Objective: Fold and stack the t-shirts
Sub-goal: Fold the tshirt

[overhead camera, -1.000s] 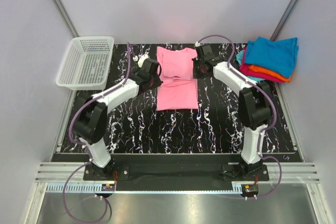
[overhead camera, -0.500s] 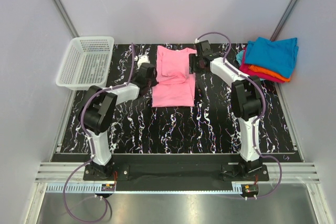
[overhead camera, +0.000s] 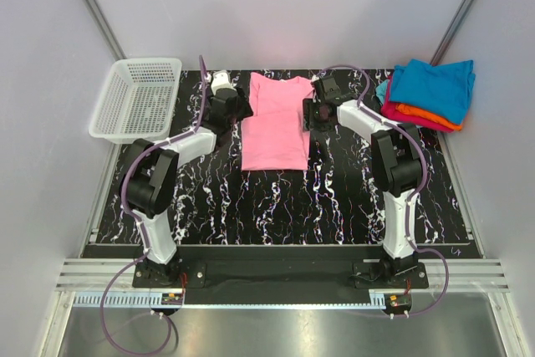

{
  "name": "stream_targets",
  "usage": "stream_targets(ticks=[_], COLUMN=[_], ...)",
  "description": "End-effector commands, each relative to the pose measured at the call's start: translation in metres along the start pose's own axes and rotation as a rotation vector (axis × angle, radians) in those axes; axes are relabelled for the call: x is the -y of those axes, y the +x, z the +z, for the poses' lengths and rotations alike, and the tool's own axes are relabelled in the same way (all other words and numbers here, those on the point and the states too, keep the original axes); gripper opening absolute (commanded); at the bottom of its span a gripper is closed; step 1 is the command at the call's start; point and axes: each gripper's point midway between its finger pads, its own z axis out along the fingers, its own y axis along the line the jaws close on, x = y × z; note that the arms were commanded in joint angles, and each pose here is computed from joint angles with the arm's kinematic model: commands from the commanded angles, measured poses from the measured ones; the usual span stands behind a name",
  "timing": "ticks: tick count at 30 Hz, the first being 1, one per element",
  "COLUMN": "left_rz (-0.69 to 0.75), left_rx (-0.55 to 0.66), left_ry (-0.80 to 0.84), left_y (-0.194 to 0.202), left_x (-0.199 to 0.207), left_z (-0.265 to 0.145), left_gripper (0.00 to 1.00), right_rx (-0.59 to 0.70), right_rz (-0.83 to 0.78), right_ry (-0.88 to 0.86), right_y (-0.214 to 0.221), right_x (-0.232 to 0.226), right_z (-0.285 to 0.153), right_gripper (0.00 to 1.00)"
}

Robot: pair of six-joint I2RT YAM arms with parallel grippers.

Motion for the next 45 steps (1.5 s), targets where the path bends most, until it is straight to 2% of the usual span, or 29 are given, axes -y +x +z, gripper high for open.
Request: stream_targets(ticks=[1,6,12,16,24,27,28,31,36,37,38,39,45], left_rz=[-0.038,-0.056,-0.086,-0.084,-0.078,-0.072,-0.074,-0.075,-0.075,-0.074,-0.075,-0.075,-0.075], left_rx=[0.052,-0.040,-0.072,-0.068,-0.055,-0.054,-0.053,-0.060,-0.079,-0.082,-0.083,-0.090,-0.104], left_ry=[0.067,0.107,0.110,0.111,0.115,0.102,0.099,0.093,0.092,0.092,0.093,0.089,0.084], left_y=[-0.028,-0.010,-0.002,-0.008,-0.018,-0.020,-0.021,-0.019,-0.013,-0.012,-0.012,-0.009,-0.005], left_x=[0.020,0.025,0.019,0.017,0.014,0.009,0.008,0.006,0.005,0.004,0.005,0.004,0.003], left_z=[0.000,-0.010,-0.029,-0.041,-0.059,-0.060,-0.061,-0.060,-0.058,-0.058,-0.058,-0.058,-0.056], left_gripper=[0.66,0.66,0.67,0.67,0.67,0.67,0.67,0.67,0.67,0.67,0.67,0.67,0.67], right_rx=[0.102,0.144,0.150,0.085,0.073,0.066,0.064,0.068,0.087,0.092,0.095,0.098,0.140], right_rz=[0.001,-0.026,-0.057,-0.056,-0.045,-0.035,-0.034,-0.027,-0.033,-0.035,-0.034,-0.033,-0.051], right_ry=[-0.068,-0.083,-0.128,-0.135,-0.152,-0.170,-0.174,-0.175,-0.166,-0.166,-0.167,-0.161,-0.128], right_y=[-0.032,-0.056,-0.074,-0.066,-0.070,-0.069,-0.069,-0.071,-0.077,-0.079,-0.080,-0.080,-0.088], right_x=[-0.017,-0.023,-0.034,-0.035,-0.040,-0.043,-0.045,-0.045,-0.045,-0.045,-0.045,-0.045,-0.038], right_z=[-0.018,-0.010,0.010,0.031,0.045,0.047,0.047,0.044,0.033,0.030,0.027,0.025,0.000], right_gripper=[0.61,0.61,0.61,0.61,0.57,0.49,0.39,0.29,0.20,0.16,0.06,0.02,0.00])
